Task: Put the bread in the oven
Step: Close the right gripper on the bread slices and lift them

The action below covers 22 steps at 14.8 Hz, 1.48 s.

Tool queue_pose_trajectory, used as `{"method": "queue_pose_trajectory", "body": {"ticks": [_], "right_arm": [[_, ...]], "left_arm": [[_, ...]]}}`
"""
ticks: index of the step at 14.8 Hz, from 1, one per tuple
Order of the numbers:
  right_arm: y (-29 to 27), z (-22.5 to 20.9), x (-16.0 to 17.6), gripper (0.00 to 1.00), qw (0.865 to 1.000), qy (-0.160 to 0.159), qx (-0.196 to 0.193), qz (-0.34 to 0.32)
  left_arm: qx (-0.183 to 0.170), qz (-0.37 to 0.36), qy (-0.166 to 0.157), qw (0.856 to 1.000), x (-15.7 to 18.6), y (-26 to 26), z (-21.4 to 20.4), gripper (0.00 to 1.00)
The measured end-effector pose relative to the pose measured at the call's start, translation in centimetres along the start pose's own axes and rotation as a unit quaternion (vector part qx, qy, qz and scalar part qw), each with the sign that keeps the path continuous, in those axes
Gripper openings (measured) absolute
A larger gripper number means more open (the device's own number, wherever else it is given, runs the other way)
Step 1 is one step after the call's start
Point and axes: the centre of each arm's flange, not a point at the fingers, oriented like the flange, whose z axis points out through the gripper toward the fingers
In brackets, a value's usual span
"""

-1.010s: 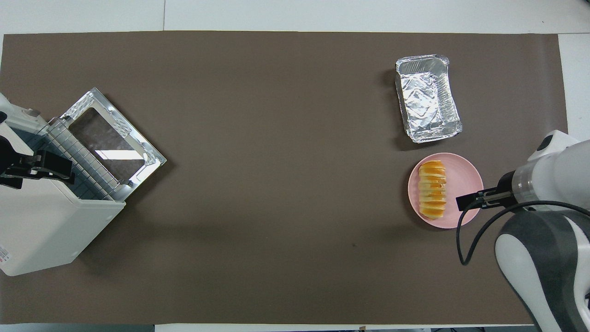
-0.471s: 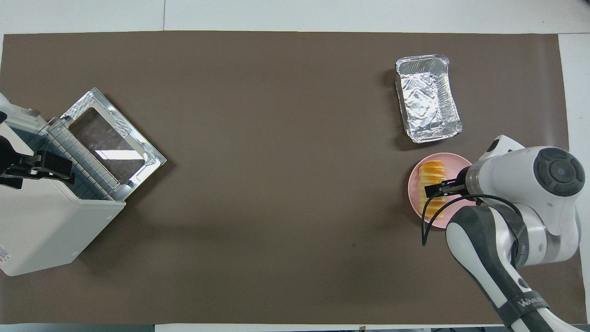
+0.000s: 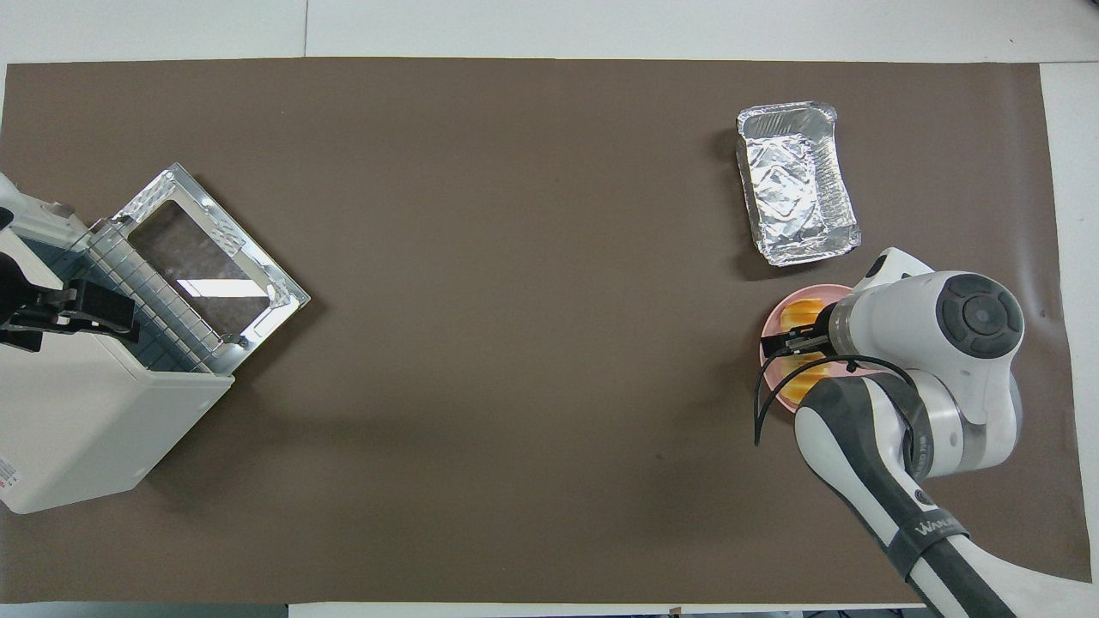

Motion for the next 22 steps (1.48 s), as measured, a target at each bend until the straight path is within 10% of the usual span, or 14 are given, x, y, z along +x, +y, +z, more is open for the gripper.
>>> {"method": "queue_pose_trajectory", "body": {"ticks": [8, 16, 22], "right_arm": [[0.1, 1.0, -0.8, 0.95, 1.000, -0.009, 0.001, -0.014], [0.4, 1.3, -1.0, 0.16, 1.000, 0.004, -0.001, -0.019], [0.4, 0.8, -0.7, 0.10, 1.000, -0.007, 0.000, -0.021]], "left_arm": [[0.000, 0.000, 0.000, 1.000, 0.0, 0.0, 0.0, 1.00], [0.000, 0.000, 0.000, 1.000, 0.0, 0.0, 0.0, 1.00], [0.000, 0.000, 0.000, 1.000, 0.0, 0.0, 0.0, 1.00]]}}
